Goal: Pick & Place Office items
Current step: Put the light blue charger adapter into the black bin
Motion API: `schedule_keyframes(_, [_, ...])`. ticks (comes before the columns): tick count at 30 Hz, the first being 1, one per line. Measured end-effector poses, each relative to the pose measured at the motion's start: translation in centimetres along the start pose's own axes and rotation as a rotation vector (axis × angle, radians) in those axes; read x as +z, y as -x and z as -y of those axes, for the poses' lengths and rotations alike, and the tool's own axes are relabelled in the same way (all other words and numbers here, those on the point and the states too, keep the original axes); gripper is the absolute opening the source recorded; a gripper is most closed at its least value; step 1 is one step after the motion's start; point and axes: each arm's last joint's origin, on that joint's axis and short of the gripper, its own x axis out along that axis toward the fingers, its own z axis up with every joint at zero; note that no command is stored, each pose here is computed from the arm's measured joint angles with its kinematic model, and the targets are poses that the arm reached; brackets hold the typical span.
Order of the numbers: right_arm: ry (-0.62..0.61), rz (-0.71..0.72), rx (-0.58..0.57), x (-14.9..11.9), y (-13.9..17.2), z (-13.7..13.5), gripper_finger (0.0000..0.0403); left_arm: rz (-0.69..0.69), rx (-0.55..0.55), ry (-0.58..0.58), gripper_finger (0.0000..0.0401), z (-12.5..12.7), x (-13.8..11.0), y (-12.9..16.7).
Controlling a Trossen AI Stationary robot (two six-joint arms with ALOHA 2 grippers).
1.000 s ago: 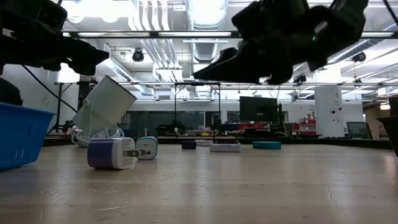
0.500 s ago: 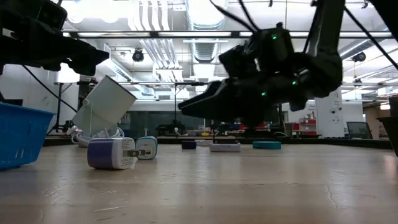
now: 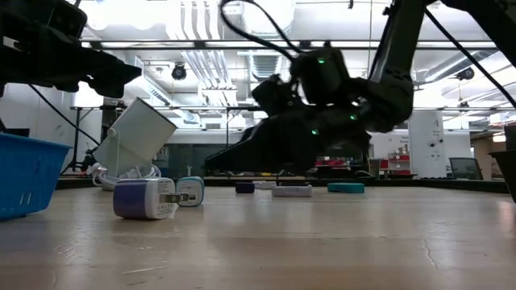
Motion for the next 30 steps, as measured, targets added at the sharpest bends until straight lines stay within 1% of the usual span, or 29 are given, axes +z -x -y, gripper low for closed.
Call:
schedule_keyframes(3, [-0.027,-0.048,0.011,0.3,-0.7,-0.1,0.027,0.0,0.0,0.0,0.0237,0.0,0.0,0.0])
schedule_keyframes(9, [-0.029,-0.09,0.044,0.9,-1.5,-0.5,0.027,0.0,0.0,0.0,0.0237,0.0,0.0,0.0])
schedule_keyframes(21, [-0.045,-0.065,0.051,1.0,-1.5,-1.0,0.027,0.0,0.001,0.0,0.0237,0.0,0.0,0.0])
schedule_keyframes(24, [-0.058,-0.064,0.036,1.1,-1.6,-1.4,0.027,0.0,0.0,0.0,0.0237,0.0,0.0,0.0])
schedule_keyframes(30, [-0.041,-0.06,-0.025,1.3,-1.8,-2.8,0.027,0.0,0.0,0.0,0.0237,0.0,0.0,0.0])
